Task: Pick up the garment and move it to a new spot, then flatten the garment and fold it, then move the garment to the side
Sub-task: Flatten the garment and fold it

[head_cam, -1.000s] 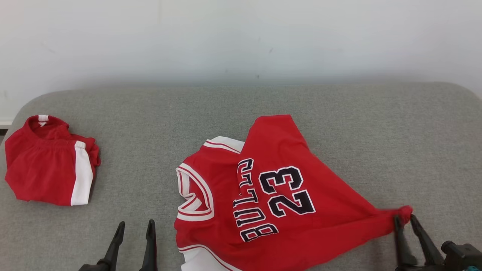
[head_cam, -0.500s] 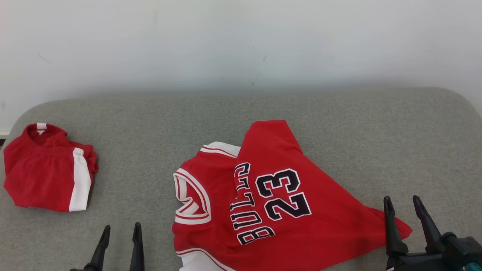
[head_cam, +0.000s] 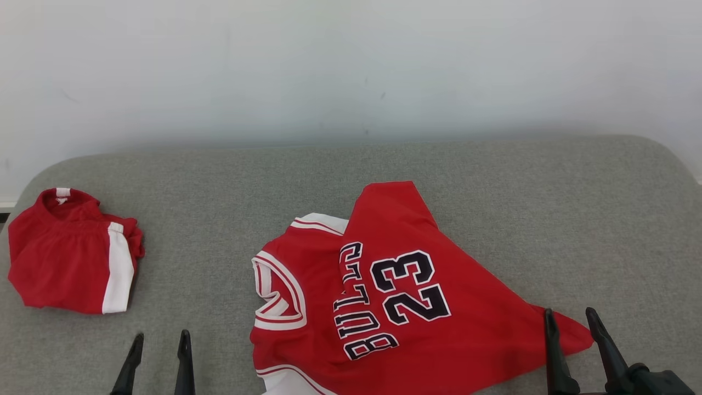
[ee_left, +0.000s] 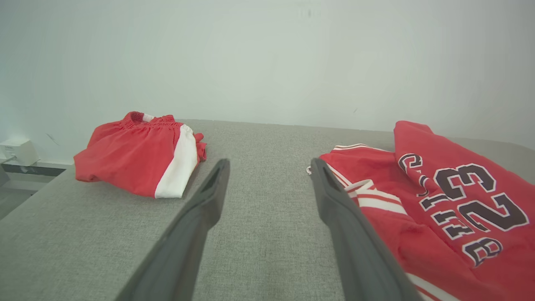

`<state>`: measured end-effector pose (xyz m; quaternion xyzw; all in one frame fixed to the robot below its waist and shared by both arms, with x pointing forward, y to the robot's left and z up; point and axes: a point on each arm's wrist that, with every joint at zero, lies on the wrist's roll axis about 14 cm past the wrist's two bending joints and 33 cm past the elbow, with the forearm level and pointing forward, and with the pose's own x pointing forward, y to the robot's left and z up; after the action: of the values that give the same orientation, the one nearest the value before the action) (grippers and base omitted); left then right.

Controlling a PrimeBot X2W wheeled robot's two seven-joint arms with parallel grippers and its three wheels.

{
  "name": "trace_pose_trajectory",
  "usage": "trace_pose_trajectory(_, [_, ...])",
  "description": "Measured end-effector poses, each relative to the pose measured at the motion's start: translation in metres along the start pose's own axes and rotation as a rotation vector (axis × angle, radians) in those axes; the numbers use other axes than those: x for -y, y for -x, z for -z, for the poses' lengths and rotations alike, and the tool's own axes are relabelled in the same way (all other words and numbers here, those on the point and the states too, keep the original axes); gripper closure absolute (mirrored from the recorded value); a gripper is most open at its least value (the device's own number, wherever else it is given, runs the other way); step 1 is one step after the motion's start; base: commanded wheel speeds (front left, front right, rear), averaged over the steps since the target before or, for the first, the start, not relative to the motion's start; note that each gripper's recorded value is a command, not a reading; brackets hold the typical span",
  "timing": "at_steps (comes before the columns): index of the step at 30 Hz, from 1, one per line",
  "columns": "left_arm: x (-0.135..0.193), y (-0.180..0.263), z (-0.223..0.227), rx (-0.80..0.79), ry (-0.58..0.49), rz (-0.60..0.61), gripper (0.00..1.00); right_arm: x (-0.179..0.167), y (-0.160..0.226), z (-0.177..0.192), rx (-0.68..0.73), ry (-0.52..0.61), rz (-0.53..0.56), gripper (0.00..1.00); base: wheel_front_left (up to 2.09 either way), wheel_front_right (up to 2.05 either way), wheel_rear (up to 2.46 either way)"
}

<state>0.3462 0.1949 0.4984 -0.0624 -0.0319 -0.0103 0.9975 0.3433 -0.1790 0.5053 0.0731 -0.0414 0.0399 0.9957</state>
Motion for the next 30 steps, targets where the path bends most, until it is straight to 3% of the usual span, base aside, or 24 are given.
trace_pose_trajectory(5, [0.010, -0.026, -0.016, 0.040, -0.067, 0.083, 0.00, -0.002, -0.003, 0.006, -0.016, -0.004, -0.003, 0.00, 0.00, 0.00, 0.00])
trace_pose_trajectory(17, [0.054, -0.155, -0.081, 0.091, -0.170, 0.340, 0.00, 0.013, -0.019, 0.020, -0.055, -0.034, 0.057, 0.00, 0.00, 0.00, 0.00])
trace_pose_trajectory(23, [0.080, -0.197, -0.059, -0.029, -0.232, 0.439, 0.00, 0.031, -0.021, 0.027, -0.075, -0.034, 0.116, 0.00, 0.00, 0.00, 0.00])
trace_pose_trajectory(30, [0.096, -0.212, 0.020, -0.316, -0.264, 0.518, 0.00, 0.054, -0.014, 0.035, -0.107, -0.023, 0.192, 0.00, 0.00, 0.00, 0.00])
